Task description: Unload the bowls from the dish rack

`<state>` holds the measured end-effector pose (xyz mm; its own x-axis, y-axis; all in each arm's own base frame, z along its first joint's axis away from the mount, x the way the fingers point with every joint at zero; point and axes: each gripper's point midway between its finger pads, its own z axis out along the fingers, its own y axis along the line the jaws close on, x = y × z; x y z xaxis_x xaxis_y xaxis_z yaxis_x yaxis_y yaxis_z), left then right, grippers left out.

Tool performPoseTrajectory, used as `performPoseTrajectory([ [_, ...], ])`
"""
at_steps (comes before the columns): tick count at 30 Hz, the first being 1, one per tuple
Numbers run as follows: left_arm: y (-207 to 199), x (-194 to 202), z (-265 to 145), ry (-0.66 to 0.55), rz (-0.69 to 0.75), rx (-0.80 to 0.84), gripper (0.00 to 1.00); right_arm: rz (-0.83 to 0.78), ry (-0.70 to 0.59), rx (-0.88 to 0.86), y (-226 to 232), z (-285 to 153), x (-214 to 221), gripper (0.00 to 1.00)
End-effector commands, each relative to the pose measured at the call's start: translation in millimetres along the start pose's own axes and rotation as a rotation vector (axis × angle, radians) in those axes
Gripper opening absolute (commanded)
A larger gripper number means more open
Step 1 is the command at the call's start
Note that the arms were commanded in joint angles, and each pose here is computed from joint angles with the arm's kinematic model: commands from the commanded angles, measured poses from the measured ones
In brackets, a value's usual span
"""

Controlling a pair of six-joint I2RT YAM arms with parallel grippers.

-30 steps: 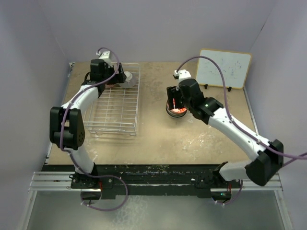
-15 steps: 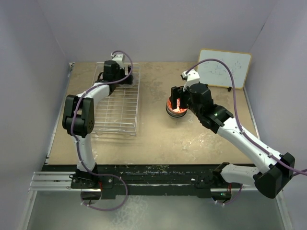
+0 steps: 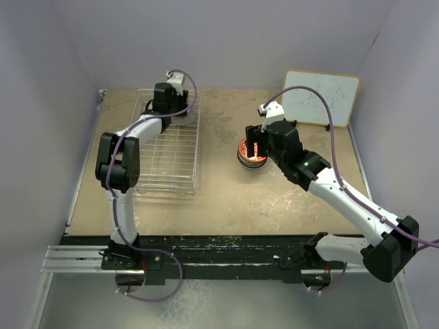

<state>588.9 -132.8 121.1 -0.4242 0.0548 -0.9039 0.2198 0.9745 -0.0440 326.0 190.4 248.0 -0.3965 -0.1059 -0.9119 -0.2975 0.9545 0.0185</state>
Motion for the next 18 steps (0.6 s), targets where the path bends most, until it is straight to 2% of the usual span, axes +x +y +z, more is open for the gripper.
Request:
performPoseTrajectory([
  [1, 6, -5, -1, 0.004, 0.021, -0.023, 0.44, -0.006, -0.028, 0.033, -4, 4, -7, 0.75],
  [5, 5, -14, -9, -0.014, 0.015, -0.029, 0.13, 0.0, -0.022, 0.033, -4, 4, -5, 0.74],
  [7, 5, -24, -14, -0.032, 0.011, -0.028, 0.05, 0.003, -0.025, 0.031, -4, 2, -5, 0.74],
  [10, 4, -48, -27, -0.08, 0.002, -0.033, 0.0, 0.01, -0.025, 0.025, -4, 0, -3, 0.74],
  [18, 4, -112, -68, -0.19, 0.002, -0.043, 0.0, 0.032, -0.032, 0.003, -1, -5, -5, 0.74],
])
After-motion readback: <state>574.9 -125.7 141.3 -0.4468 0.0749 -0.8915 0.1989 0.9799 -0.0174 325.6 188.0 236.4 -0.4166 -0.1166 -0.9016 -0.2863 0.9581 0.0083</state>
